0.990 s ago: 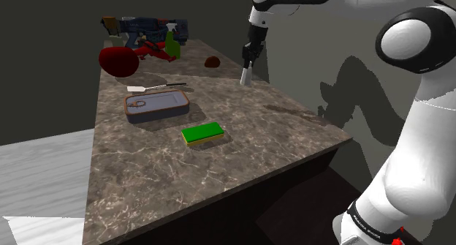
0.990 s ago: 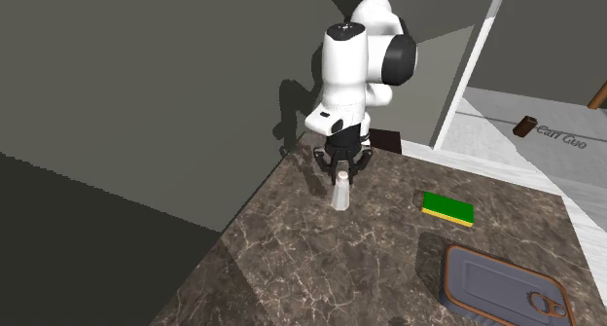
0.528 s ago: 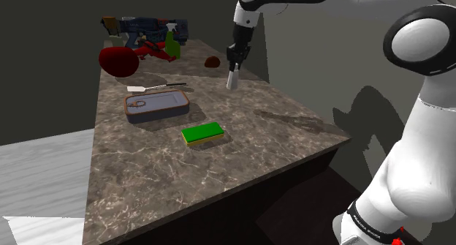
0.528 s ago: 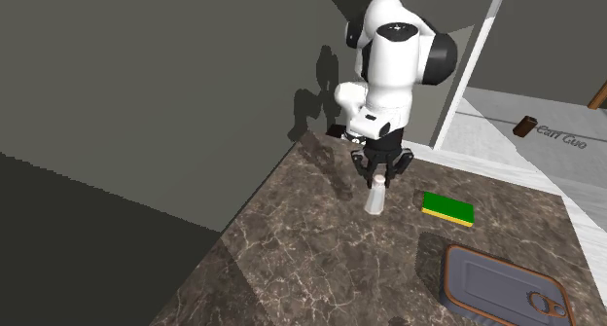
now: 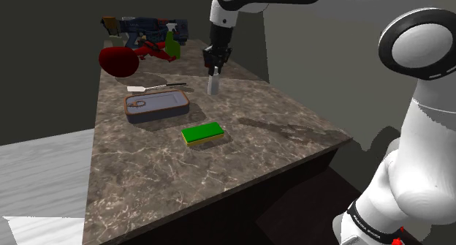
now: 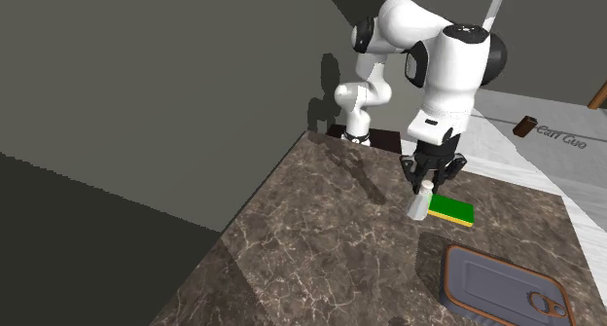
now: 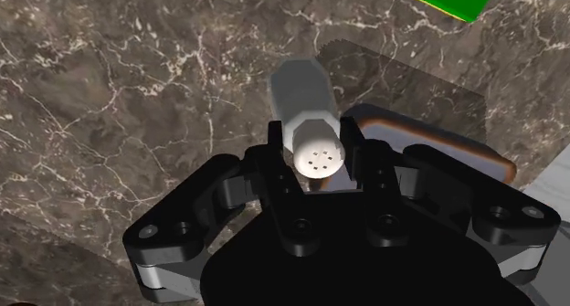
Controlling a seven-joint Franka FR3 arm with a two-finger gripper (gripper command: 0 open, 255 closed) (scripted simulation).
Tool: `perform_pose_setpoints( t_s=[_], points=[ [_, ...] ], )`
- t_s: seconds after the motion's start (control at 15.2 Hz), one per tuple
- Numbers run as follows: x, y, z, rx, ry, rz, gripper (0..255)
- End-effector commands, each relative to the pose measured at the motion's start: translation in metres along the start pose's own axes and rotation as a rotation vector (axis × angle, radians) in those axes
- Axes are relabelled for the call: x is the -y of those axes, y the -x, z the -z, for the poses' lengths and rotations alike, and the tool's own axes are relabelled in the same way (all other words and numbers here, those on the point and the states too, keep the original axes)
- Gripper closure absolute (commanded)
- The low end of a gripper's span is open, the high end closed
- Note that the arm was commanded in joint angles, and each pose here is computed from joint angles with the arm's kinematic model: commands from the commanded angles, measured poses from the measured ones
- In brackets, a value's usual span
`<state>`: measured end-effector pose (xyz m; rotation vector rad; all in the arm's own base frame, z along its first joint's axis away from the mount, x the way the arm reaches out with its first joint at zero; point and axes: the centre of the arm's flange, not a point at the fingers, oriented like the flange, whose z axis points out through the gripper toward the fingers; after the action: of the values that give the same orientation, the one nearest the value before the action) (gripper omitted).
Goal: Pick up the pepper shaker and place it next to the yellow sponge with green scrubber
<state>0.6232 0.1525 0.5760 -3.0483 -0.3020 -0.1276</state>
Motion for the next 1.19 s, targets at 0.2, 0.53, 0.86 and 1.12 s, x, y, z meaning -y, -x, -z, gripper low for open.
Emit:
perform_pose_setpoints(
  t_s=[0.2,0.53,0.86,1.12],
  points=[
    [0.066,-0.008,-0.007,0.0,0.0,-0.001,255],
    [0.131,-0.018,-0.012,0.0,0.0,-0.001,255],
    [0.188,-0.027,-0.017,0.0,0.0,-0.001,255],
    [0.187,-0.025,-0.038,0.0,0.0,-0.001,255]
  ],
)
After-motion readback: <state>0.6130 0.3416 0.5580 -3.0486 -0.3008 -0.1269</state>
